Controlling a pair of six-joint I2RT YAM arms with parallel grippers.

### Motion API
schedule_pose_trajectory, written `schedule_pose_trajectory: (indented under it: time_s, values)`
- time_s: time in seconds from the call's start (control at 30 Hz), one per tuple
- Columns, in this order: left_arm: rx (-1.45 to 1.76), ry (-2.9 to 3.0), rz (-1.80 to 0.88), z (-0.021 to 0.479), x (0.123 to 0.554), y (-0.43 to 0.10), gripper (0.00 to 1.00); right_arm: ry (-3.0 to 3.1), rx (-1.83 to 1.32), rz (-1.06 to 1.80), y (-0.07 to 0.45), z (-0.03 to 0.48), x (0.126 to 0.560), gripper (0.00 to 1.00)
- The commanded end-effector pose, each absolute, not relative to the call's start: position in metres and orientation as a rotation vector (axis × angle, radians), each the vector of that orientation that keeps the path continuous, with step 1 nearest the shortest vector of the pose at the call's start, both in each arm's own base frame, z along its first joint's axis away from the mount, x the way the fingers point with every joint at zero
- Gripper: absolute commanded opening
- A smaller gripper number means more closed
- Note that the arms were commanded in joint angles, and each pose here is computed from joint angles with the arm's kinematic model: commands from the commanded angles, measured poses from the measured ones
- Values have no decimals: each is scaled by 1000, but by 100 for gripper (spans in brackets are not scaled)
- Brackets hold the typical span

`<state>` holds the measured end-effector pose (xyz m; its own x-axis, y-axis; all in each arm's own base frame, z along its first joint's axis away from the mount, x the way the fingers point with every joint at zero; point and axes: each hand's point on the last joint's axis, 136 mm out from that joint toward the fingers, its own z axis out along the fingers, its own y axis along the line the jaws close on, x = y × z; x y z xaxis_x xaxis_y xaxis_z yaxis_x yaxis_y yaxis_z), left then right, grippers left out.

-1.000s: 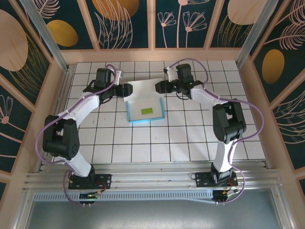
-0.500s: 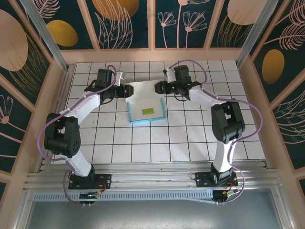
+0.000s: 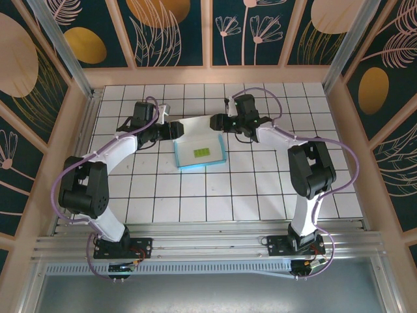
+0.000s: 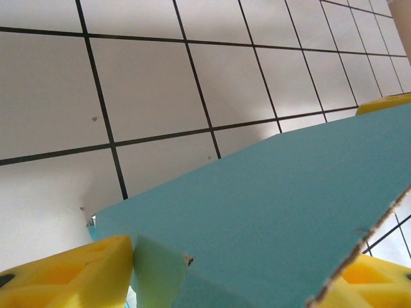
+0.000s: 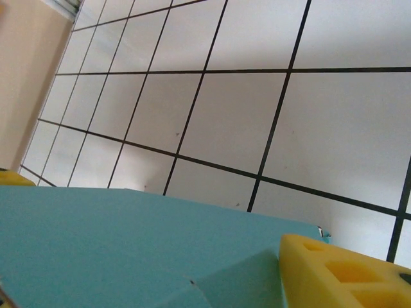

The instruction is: Fold the paper box

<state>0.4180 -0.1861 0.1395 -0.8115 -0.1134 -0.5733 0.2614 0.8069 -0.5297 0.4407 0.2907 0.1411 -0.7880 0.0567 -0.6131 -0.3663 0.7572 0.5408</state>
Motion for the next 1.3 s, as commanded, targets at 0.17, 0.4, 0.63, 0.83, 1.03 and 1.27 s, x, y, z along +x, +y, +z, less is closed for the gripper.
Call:
schedule_pose_trajectory:
  time_s: [0.17,0.4,0.63,0.83,1.03,1.27]
  values:
    - [112,2350,-897,149,409,-200,63,2299,-181,955,302,148,424,57]
    - [114,2355,-904,144,401,-200,63,2302,-164,972,302,140,413,57]
    - [114,2360,-913,139,391,-200,63,2307,-155,969,299,130,403,56]
    - [110,2362,-926,133,384,-200,63,2315,-153,973,300,123,395,56]
    - [102,2373,-934,124,379,-200,63,2317,-154,923,294,115,391,56]
    - [102,2406,-921,109,368,-198,63,2320,-189,856,291,106,384,56]
